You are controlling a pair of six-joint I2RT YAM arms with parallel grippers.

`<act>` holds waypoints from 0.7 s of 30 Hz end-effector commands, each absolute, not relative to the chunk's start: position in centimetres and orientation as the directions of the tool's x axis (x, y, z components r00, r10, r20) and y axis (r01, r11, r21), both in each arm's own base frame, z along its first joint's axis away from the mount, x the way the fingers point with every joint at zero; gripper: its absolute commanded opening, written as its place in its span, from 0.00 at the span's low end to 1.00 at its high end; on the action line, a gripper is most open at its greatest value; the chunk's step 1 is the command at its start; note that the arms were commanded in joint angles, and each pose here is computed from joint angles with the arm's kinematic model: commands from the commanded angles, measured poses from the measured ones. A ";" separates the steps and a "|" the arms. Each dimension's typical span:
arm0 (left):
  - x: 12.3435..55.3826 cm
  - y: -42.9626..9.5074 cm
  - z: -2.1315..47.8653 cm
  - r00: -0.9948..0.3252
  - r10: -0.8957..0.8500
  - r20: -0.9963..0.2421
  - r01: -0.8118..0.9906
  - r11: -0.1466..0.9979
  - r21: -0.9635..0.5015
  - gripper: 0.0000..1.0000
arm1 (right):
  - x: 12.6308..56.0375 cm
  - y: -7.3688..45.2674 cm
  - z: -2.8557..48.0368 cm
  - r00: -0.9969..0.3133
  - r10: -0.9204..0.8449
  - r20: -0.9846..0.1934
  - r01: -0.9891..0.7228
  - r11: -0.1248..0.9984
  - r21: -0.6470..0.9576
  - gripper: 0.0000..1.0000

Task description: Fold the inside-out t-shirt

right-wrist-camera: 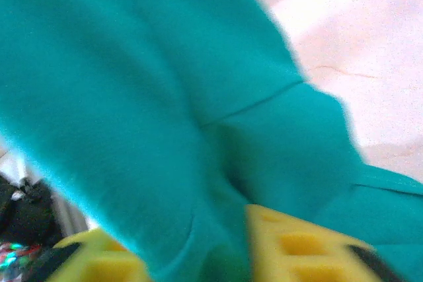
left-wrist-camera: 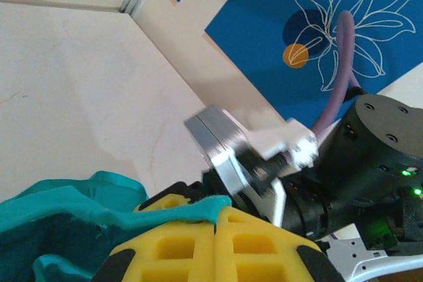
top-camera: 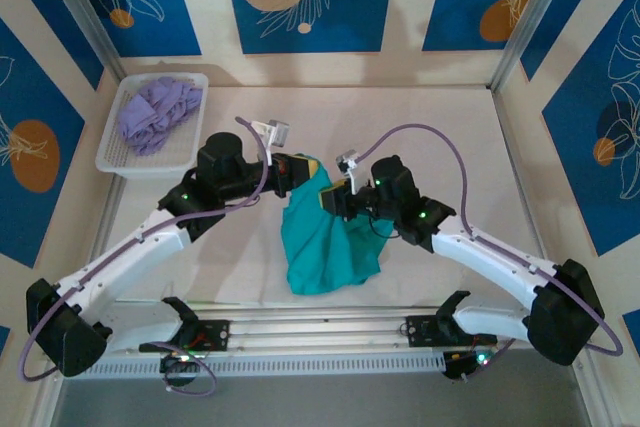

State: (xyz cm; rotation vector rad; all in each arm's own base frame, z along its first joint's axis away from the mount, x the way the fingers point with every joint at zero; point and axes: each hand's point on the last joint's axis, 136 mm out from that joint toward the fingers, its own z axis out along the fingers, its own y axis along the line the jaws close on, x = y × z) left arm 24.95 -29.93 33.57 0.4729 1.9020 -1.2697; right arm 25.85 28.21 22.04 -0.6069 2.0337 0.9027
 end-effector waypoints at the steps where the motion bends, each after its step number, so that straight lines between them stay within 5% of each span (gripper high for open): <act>1: 23.4 -29.8 35.4 -0.561 -0.102 -0.821 0.749 0.359 -0.557 0.00 | 29.2 25.9 25.4 -0.516 -0.005 -0.857 -0.568 0.751 0.338 0.15; 10: 21.6 -32.0 34.2 -0.543 -0.015 -0.840 0.810 0.255 -0.528 0.00 | 27.6 26.2 26.9 -0.453 -0.007 -0.892 -0.713 0.603 0.358 0.00; 16: 20.8 -31.8 33.8 -0.501 0.023 -0.865 0.843 0.239 -0.482 0.33 | 26.9 25.1 27.9 -0.457 0.070 -0.887 -0.741 0.521 0.423 0.00; 21: 22.2 -29.2 32.7 -0.440 0.019 -0.898 0.818 0.421 -0.392 0.41 | 26.5 24.1 28.9 -0.445 0.100 -0.890 -0.760 0.484 0.435 0.00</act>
